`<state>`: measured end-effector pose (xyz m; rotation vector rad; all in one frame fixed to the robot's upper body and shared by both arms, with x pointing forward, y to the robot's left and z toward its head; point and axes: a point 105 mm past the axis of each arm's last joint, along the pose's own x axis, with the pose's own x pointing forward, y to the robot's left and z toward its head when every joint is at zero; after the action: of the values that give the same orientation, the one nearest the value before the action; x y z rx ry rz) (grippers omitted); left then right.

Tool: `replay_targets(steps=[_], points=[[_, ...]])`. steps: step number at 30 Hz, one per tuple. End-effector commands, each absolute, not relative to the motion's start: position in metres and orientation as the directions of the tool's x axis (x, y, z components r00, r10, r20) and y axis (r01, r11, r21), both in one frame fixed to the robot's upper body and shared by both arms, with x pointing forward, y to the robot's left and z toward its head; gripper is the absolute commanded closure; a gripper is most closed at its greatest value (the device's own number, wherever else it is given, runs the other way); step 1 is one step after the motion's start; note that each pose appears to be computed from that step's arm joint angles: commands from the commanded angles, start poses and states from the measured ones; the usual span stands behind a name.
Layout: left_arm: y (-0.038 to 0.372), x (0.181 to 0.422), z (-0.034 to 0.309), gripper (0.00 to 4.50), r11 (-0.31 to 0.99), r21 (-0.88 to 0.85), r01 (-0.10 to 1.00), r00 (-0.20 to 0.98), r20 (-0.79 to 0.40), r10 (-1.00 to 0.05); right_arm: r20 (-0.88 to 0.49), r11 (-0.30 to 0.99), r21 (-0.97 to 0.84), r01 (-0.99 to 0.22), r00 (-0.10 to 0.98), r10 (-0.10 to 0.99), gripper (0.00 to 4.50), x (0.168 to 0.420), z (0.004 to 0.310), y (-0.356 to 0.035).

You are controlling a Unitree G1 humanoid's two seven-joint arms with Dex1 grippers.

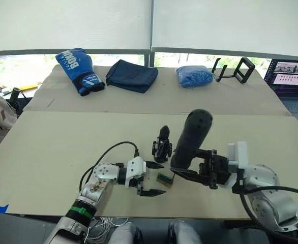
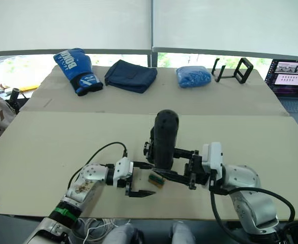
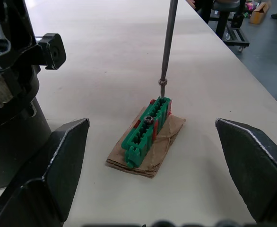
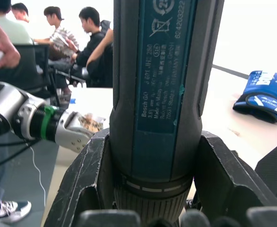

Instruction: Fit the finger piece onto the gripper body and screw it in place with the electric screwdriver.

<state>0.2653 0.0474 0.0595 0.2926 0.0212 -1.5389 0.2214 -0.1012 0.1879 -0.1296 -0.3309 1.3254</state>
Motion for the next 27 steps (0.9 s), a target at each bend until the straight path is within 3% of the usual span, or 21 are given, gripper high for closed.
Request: replay_targets(steps=[1,7,18,27], points=[[0.053,0.257,0.043,0.0,-0.003,0.103,0.995,0.02,-0.223,-0.975,0.206,0.228,-0.342,-0.912,0.164,0.965,2.56,0.214,0.209,-0.104],[0.069,0.251,0.059,0.0,0.008,0.116,0.993,0.028,-0.167,-0.986,0.221,0.251,-0.368,-0.896,0.178,0.959,2.56,0.216,0.227,-0.112],[0.104,0.249,0.123,0.0,0.125,0.1,0.987,0.119,0.062,-0.991,0.247,0.288,-0.394,-0.873,0.201,0.948,2.56,0.231,0.275,-0.129],[0.13,0.278,0.148,0.0,0.242,0.034,0.97,0.237,0.113,-0.965,0.31,0.323,-0.383,-0.865,0.21,0.927,2.56,0.257,0.305,-0.131]])
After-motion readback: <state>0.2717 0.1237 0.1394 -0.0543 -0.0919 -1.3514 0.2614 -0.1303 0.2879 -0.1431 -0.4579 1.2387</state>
